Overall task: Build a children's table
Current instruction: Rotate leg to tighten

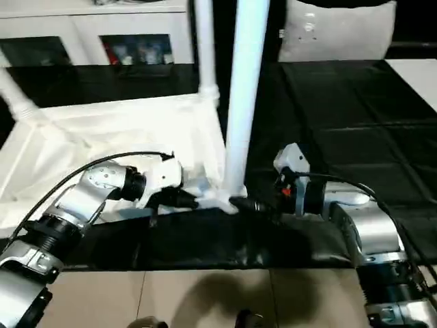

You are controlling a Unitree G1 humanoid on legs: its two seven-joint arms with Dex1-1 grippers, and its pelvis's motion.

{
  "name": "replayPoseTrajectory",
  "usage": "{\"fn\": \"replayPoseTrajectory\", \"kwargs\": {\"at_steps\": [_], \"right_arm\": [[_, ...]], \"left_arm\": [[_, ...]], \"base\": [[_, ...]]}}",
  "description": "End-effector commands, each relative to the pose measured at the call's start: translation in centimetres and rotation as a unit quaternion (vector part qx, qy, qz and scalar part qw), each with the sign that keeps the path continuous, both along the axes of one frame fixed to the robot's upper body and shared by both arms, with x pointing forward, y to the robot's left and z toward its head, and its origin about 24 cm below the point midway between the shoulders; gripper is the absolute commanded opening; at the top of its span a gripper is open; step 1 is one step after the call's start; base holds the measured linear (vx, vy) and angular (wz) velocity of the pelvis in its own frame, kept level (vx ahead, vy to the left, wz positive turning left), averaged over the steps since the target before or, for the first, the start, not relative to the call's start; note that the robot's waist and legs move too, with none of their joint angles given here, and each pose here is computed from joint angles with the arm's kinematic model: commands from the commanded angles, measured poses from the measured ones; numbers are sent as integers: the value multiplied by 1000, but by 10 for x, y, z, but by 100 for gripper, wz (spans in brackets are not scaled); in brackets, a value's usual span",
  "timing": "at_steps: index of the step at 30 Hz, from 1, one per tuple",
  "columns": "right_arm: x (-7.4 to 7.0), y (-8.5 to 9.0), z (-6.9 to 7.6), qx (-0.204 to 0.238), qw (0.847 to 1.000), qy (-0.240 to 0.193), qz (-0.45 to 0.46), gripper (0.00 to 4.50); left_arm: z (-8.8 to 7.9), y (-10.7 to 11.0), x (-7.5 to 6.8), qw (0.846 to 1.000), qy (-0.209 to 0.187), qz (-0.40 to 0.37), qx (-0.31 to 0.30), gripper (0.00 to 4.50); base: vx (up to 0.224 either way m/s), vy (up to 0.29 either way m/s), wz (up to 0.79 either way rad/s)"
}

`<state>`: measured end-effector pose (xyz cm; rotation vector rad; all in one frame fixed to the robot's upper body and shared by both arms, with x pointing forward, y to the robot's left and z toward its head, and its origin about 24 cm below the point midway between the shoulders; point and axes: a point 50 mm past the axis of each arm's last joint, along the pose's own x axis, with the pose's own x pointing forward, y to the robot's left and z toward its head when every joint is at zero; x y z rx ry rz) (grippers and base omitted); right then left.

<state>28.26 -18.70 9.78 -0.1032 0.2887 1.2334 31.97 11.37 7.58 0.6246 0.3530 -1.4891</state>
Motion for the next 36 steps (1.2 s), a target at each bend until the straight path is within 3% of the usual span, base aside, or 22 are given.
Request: {"fn": "replayPoseTrajectory", "kwargs": {"at_steps": [1,9,23,36], "right_arm": [[0,3,6,7,999,-10,37,408],[-6,7,2,-8,995,17,103,330],[-7,8,-1,-16,991,23,134,203],[-14,15,-4,3,990,36,135,191]], "left_arm": [[10,-5,-3,997,-17,-70,14,0],[11,-8,-9,992,-13,-127,23,0],[10,-7,-7,990,-18,-135,25,0],[8,-6,-4,996,-11,-94,9,0]], "base": [[0,0,0],[0,0,0],[0,0,0],[0,0,0]]}}
